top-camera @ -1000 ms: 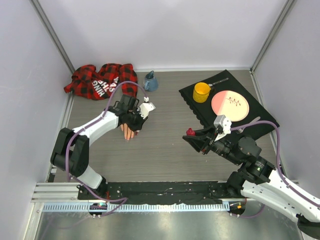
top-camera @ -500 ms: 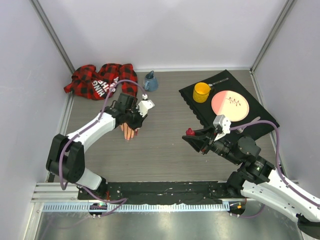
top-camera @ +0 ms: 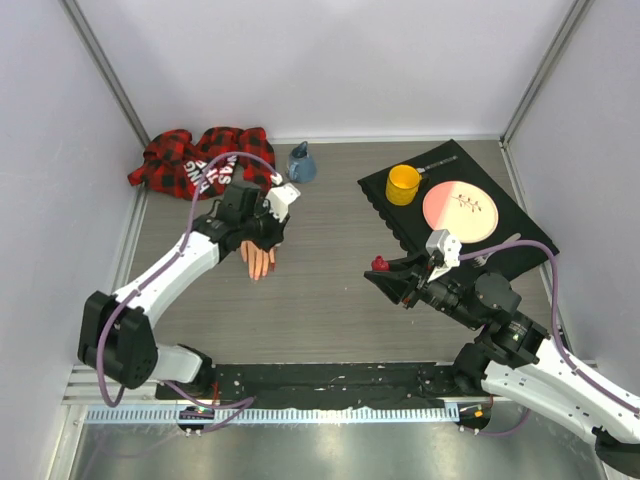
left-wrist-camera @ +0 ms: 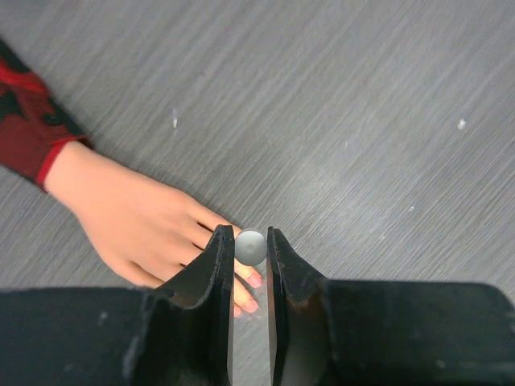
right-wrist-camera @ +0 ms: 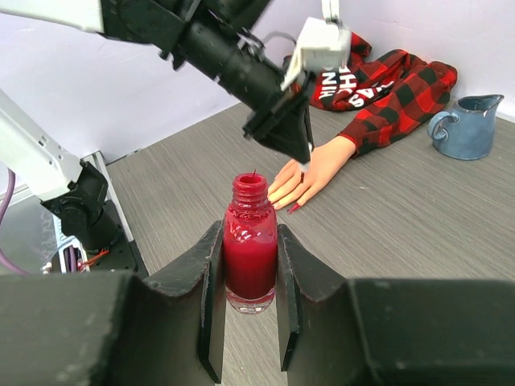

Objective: Paint the nails

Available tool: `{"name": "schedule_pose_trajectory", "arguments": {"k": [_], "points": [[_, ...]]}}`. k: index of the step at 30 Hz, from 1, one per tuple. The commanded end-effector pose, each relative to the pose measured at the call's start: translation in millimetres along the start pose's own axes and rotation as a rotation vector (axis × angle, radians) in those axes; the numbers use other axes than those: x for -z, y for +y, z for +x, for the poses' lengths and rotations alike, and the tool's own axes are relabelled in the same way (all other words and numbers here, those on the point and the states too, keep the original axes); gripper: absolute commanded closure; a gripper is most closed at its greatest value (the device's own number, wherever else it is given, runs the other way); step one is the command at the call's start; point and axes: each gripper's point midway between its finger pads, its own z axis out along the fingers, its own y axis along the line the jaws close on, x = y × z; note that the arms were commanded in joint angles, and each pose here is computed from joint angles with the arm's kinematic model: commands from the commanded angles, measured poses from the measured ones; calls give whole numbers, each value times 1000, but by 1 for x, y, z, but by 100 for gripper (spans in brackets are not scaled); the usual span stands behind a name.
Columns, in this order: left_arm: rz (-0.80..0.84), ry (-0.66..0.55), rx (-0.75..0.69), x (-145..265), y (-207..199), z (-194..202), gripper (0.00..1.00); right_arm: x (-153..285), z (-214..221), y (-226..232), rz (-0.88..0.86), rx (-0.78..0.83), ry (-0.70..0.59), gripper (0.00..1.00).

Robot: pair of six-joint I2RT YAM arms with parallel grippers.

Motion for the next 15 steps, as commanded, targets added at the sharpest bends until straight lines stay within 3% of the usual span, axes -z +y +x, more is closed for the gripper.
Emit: {"name": "schedule_pose_trajectory", "arguments": {"k": [1,7,11,15], "points": [[-63,-279,194,49,5,-87,100,1,-20,-2,19,14,-60,99],[187,-482,450,113,-45,-146,100,12,-29,-4,41,40,-74,99],[370,-621,501,163,-80,-168,100,9,-24,0,6,62,-52,99],[463,-692,540,186,-101,-182,100,1,-18,10,-55,82,-4,99]]}}
